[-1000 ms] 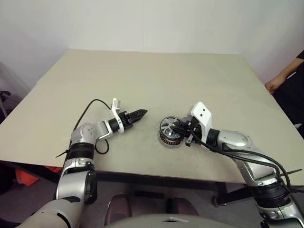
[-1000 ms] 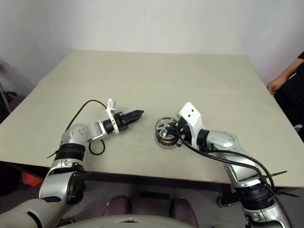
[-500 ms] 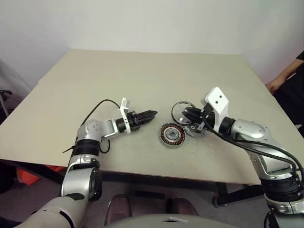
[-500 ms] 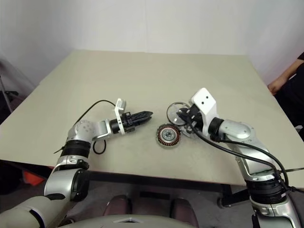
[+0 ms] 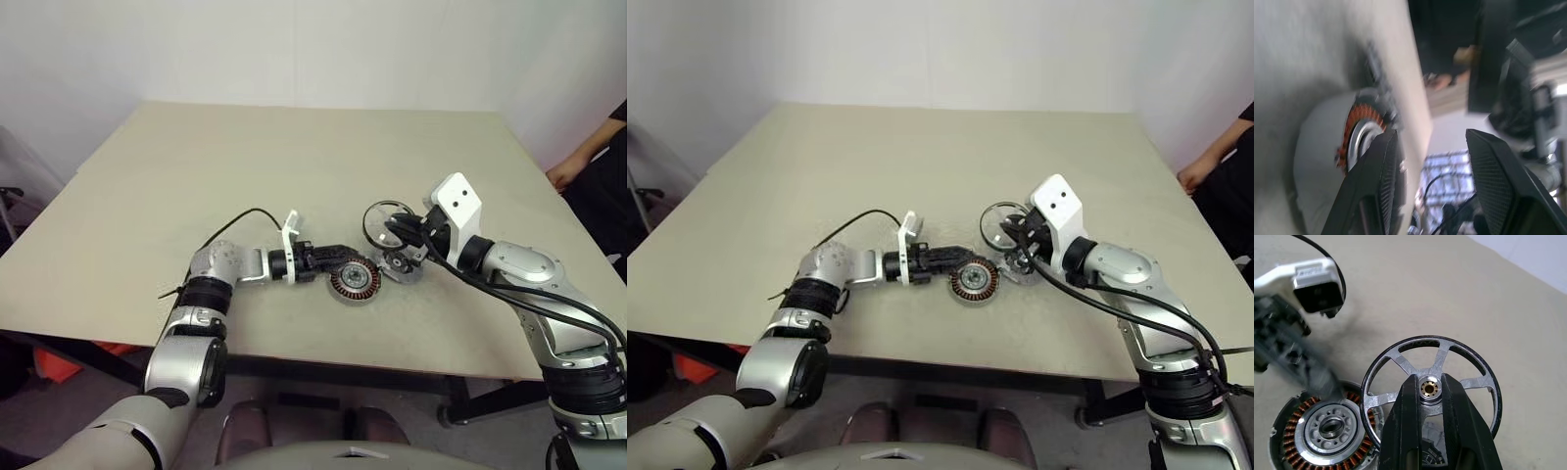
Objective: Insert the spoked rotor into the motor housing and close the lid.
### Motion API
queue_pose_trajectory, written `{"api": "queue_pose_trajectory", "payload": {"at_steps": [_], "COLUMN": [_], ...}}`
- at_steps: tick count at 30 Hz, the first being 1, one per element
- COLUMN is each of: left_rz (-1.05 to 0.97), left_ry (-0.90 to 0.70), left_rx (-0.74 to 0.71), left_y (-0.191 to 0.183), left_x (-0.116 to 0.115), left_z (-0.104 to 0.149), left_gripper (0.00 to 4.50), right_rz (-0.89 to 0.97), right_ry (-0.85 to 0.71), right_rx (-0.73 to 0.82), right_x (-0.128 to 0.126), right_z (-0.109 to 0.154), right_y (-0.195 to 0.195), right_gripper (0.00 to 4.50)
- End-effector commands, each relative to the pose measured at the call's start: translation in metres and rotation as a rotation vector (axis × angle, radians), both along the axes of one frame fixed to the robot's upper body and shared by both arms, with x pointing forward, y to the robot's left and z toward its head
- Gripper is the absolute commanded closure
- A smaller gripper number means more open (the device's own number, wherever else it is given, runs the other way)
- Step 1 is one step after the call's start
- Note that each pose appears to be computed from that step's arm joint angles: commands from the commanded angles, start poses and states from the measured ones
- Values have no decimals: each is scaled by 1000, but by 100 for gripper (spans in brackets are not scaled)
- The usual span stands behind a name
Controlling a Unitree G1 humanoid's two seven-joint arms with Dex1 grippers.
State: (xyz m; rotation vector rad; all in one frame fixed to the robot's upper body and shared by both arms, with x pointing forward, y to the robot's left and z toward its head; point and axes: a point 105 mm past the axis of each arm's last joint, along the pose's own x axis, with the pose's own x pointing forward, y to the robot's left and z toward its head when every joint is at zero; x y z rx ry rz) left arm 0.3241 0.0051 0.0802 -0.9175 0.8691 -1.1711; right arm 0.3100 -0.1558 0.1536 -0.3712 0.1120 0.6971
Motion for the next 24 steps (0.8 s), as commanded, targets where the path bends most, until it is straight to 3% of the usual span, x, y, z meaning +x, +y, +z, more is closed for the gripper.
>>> {"api": "queue_pose_trajectory", "payload": {"at_steps": [1,10,13,16,21,24], "left_rz": [-41,-59,-73,-90,-162,-212], "left_ry": [-179,-442,-600,-681,-757,-779], "left_rx": [77,129,183,187,201,234], "left_y": [-5,-3,-2,-3,-4,-7], "left_x": [4,14,17,17,9,5], "left_z": [9,21,28,36,36,29], "left_gripper": [216,216,216,281,448,448], "right_rz": [-17,-13,-9,-6,1,-1], "right_ry": [-69,-71,-70,-69,-69,-70], "right_rx": [6,11,11,9,10,12], "right_x": [1,1,1,2,1,2], "right_z": [14,12,10,9,8,9], "right_y": [-4,-1,0,2,4,4], "right_gripper": [425,425,425,425,425,425]}}
